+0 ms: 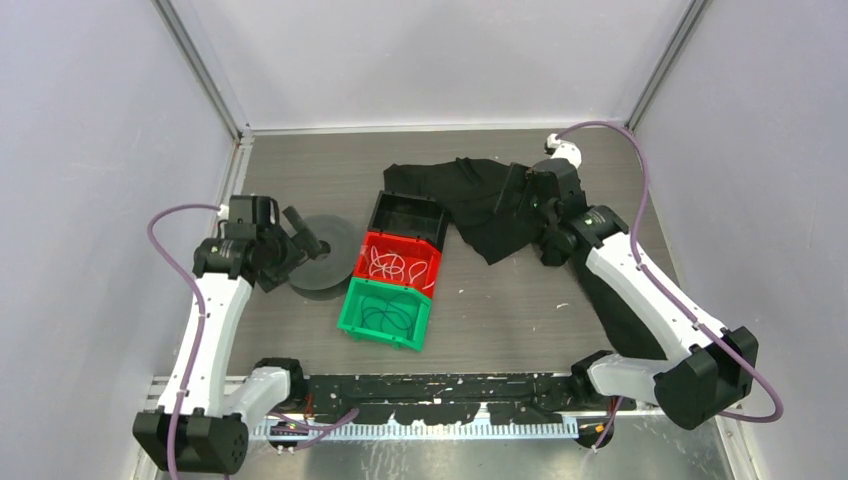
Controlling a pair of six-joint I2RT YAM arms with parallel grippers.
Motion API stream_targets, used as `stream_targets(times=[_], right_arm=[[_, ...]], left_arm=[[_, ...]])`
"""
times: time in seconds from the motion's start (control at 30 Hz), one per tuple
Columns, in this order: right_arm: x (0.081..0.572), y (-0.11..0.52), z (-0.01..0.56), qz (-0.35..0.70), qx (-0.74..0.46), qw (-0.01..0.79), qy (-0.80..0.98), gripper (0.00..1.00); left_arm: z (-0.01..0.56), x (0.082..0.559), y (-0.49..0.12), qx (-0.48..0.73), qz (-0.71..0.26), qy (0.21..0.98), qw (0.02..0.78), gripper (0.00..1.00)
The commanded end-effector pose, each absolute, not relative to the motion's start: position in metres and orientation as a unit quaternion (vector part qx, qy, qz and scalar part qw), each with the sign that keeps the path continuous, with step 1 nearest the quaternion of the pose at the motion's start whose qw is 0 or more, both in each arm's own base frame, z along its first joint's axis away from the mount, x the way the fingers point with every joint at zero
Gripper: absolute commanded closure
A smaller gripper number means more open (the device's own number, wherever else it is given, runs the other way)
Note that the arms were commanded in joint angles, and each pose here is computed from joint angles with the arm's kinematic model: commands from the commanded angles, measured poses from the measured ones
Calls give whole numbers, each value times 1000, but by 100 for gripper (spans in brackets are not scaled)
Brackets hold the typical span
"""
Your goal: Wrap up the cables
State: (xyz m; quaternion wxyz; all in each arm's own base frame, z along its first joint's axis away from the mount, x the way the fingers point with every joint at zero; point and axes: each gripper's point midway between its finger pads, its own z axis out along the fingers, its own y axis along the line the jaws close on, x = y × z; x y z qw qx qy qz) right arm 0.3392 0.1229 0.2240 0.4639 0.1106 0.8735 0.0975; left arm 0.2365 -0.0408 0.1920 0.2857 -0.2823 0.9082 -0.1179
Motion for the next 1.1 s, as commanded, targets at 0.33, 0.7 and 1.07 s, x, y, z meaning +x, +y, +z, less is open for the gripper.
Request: stream_targets(times=[0.33, 0.7, 1.07], right_arm=[[291, 280, 216, 237, -119, 412, 872, 0], [262, 344, 188, 218, -199, 381, 876, 0], [259, 330, 183, 190, -213, 380, 880, 0]], left_arm=[[162, 219, -51, -342, -136, 902, 226, 0], [131, 246, -22, -494, -185, 809, 260, 3], [100, 272, -26, -473, -249, 779, 327, 1]])
